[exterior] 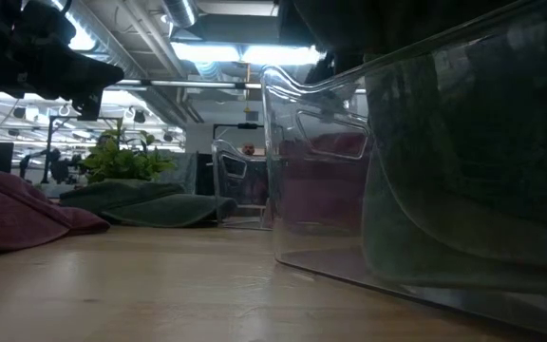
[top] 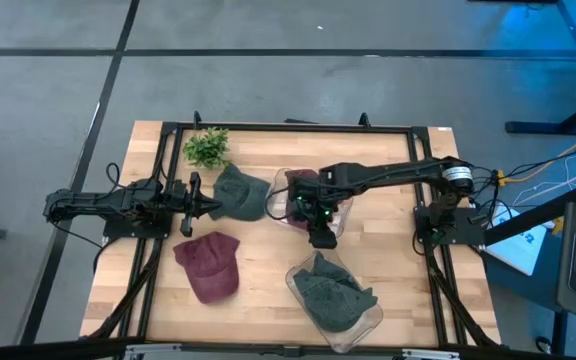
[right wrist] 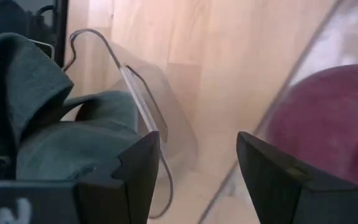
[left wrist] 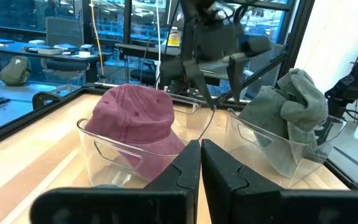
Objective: Pick & Place hat
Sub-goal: Put the red cap into the top transparent bin
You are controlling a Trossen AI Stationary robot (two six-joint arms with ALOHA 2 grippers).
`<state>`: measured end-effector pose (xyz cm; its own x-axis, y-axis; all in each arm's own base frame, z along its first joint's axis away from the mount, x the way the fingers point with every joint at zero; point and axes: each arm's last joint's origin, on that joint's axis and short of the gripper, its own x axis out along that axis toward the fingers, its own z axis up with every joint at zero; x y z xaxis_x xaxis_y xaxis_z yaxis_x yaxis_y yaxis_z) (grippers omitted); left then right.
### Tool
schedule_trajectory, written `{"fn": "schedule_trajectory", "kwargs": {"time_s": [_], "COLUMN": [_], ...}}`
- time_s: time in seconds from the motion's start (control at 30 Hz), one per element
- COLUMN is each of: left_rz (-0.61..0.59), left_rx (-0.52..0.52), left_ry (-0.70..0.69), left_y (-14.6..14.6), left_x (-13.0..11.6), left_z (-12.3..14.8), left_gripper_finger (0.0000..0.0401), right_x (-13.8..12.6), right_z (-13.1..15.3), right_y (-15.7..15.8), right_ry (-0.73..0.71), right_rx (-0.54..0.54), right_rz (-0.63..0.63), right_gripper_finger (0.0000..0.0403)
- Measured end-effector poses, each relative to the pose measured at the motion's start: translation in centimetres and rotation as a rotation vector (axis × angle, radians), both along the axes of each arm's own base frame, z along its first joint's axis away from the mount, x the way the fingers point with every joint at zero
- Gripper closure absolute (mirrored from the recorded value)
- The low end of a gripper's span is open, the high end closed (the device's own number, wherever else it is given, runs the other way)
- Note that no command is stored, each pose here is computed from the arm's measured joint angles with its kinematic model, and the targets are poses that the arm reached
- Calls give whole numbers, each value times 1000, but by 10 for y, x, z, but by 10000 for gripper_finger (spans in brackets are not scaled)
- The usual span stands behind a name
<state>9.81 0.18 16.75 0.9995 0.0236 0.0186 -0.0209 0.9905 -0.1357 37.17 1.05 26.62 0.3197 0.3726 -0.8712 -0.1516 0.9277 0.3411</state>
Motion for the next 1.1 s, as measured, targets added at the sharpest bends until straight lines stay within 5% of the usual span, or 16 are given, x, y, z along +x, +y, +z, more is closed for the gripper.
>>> {"fn": "schedule_trajectory", "kwargs": {"time_s": [0.37, 0.63, 0.83, 1.1], "left_rz": [0, 0, 0, 0], "left_rx": [0, 0, 0, 0], "left_ry": [0, 0, 0, 0], "left_y": [0, 0, 0, 0], "left_x": [0, 0, 0, 0], "left_z": [0, 0, 0, 0], "left_gripper_finger": [389, 390, 389, 389], "right_x": [-29, -63, -98, -132], "right_z": [52, 96, 113, 137], "right_y": [2, 1, -3, -4], "right_ry": [-79, -217, -224, -309], "right_rx": [25, 29, -121, -154], "right_rz": [-223, -252, -202, -188], "right_gripper_finger": [189, 189, 189, 189]}}
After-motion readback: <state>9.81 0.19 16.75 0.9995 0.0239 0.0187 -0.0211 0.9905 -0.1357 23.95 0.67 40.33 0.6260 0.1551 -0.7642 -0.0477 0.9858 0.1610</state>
